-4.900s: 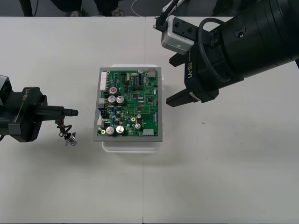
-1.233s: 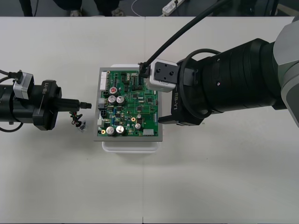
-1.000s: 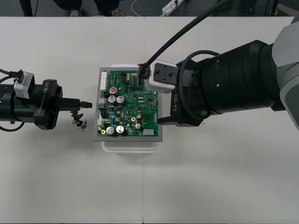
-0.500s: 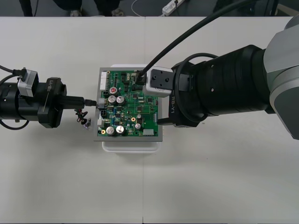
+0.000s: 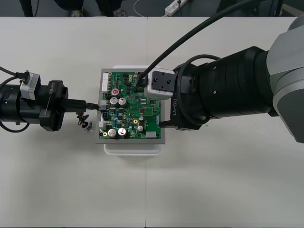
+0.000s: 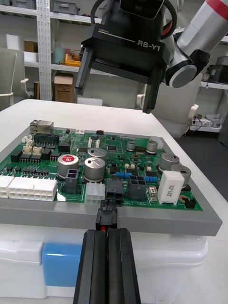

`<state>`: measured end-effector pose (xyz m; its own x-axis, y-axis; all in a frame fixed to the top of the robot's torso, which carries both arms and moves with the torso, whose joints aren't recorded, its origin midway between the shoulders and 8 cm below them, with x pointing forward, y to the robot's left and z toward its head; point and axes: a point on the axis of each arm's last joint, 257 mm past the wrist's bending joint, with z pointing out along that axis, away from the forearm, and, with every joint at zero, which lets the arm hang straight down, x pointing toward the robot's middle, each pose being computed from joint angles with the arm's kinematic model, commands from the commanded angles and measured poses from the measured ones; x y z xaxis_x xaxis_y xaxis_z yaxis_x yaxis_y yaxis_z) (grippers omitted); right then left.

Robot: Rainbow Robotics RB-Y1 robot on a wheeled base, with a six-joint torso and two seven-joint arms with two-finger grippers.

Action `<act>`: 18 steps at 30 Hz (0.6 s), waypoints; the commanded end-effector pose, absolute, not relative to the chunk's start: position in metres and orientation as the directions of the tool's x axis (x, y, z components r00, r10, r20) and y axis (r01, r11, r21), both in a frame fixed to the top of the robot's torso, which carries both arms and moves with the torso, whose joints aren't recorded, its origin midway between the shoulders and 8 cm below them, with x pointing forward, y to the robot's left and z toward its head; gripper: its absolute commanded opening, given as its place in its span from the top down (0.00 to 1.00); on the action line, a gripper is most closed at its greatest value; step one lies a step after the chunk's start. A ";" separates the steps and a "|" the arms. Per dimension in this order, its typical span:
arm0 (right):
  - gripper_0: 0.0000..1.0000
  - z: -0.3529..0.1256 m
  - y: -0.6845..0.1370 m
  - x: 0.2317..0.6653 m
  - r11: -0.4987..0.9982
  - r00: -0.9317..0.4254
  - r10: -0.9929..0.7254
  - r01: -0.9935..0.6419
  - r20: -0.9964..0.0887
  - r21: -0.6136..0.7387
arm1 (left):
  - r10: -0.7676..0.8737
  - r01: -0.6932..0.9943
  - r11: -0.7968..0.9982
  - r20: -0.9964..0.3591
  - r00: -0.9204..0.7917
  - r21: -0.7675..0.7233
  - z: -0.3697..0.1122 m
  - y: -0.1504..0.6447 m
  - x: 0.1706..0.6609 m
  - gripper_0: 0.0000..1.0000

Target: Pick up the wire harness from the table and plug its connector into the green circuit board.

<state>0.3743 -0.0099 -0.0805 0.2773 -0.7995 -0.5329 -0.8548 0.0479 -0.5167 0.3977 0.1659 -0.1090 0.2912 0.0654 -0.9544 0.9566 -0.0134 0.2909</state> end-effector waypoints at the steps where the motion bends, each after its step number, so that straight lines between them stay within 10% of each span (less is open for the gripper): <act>1: 0.06 -0.079 -0.002 0.365 0.013 0.324 -0.789 -0.841 -0.522 -0.541 | 0.030 0.914 -0.079 -0.916 0.400 0.397 -0.094 0.152 0.391 1.00; 18: 0.06 -0.080 -0.002 0.365 0.011 0.324 -0.789 -0.842 -0.523 -0.539 | 0.014 0.911 -0.074 -0.913 0.408 0.406 -0.090 0.152 0.391 1.00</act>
<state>0.3747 -0.0103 -0.0811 0.2751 -0.8002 -0.5329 -0.8547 0.0502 -0.5166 0.3977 0.1659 -0.1087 0.2919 0.0641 -0.9543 0.9564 -0.0131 0.2916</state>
